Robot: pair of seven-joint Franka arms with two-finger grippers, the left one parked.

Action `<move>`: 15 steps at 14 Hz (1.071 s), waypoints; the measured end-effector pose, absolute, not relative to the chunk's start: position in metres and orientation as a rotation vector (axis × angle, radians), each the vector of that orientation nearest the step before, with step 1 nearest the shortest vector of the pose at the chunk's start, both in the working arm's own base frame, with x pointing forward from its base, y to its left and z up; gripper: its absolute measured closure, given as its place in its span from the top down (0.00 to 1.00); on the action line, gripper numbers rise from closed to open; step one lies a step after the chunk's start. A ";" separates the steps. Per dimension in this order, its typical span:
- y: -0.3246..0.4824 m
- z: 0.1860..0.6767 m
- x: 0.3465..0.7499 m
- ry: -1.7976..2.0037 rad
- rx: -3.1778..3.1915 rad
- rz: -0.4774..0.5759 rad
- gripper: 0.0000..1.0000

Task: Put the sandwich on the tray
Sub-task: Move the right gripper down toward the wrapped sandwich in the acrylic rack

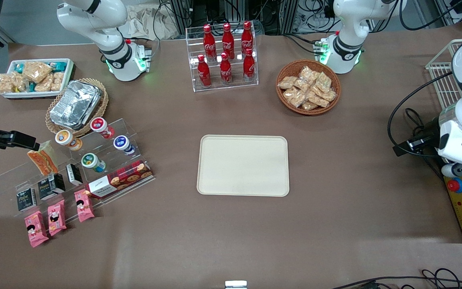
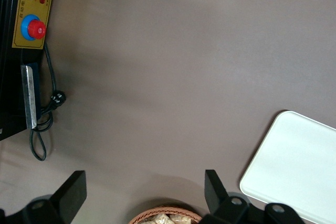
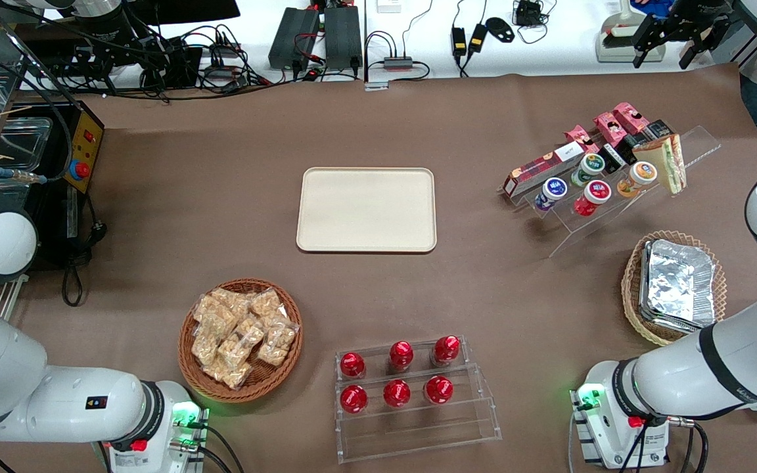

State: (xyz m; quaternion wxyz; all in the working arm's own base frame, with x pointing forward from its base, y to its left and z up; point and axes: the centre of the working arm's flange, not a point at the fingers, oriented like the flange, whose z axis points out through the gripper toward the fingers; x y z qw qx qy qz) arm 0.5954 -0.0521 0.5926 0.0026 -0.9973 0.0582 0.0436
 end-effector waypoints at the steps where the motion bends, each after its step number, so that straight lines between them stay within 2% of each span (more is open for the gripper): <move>1: -0.052 0.593 0.595 0.183 -3.128 0.137 1.00; 6: -0.052 0.592 0.595 0.182 -3.128 0.138 1.00; 11: -0.057 0.578 0.593 0.176 -3.138 0.189 1.00; 15: -0.092 0.565 0.584 -0.001 -3.145 0.179 1.00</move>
